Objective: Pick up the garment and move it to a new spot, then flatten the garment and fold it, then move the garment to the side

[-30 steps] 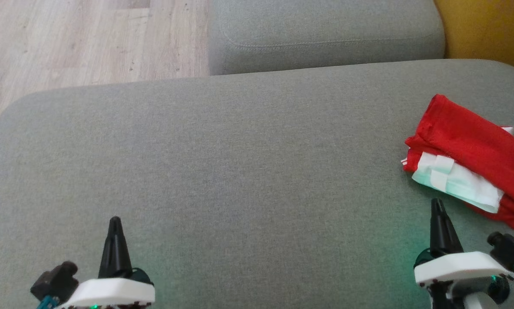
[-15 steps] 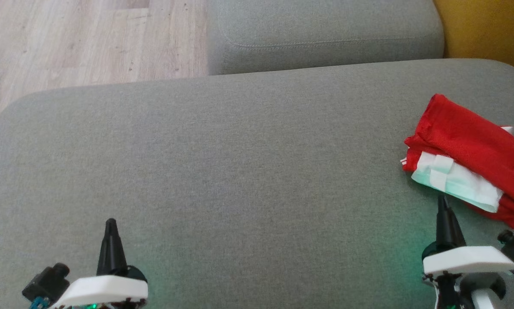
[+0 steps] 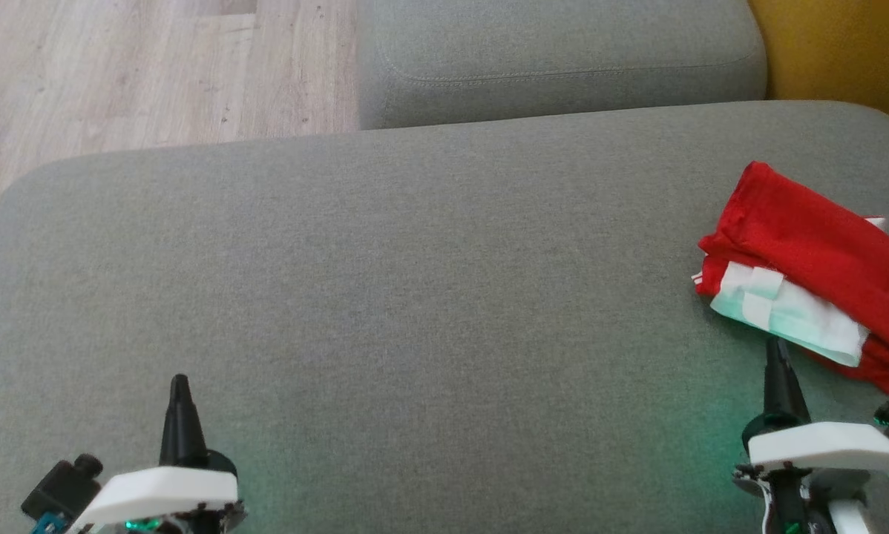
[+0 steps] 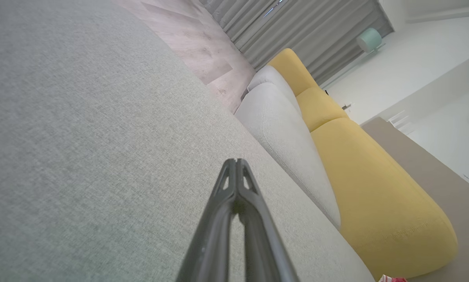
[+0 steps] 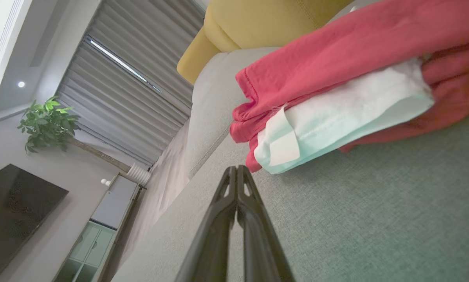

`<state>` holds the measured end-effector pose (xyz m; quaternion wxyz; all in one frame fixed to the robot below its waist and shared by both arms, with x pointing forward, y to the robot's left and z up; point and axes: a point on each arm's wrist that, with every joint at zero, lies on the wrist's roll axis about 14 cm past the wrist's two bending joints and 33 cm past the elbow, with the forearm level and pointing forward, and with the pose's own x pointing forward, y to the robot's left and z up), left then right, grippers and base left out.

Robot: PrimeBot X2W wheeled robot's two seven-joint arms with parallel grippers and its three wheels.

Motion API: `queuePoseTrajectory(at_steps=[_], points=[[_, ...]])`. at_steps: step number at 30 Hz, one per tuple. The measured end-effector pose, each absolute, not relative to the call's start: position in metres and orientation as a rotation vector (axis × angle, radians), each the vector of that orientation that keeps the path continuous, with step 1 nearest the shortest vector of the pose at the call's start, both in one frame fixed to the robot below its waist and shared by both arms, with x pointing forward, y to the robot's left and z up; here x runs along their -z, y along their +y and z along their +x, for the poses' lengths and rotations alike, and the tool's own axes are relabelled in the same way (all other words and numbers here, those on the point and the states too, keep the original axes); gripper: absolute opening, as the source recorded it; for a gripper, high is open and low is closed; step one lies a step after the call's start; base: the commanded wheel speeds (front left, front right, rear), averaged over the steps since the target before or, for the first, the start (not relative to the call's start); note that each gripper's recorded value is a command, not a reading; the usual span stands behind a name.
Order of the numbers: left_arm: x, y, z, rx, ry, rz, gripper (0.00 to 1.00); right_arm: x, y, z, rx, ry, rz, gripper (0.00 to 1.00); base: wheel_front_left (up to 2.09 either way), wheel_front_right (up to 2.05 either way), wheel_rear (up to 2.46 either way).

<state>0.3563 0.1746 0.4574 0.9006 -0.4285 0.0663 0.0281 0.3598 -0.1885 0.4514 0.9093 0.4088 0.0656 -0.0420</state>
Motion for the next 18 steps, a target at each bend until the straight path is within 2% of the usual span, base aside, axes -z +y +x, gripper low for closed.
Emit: queuePoseTrajectory(at_steps=[18], points=[[-0.4607,0.1802,0.3619,-0.078,0.135,-1.056,0.00,-0.4519,-0.1953,0.3600,0.119,0.131,1.025,0.00,0.00,0.00,0.00]])
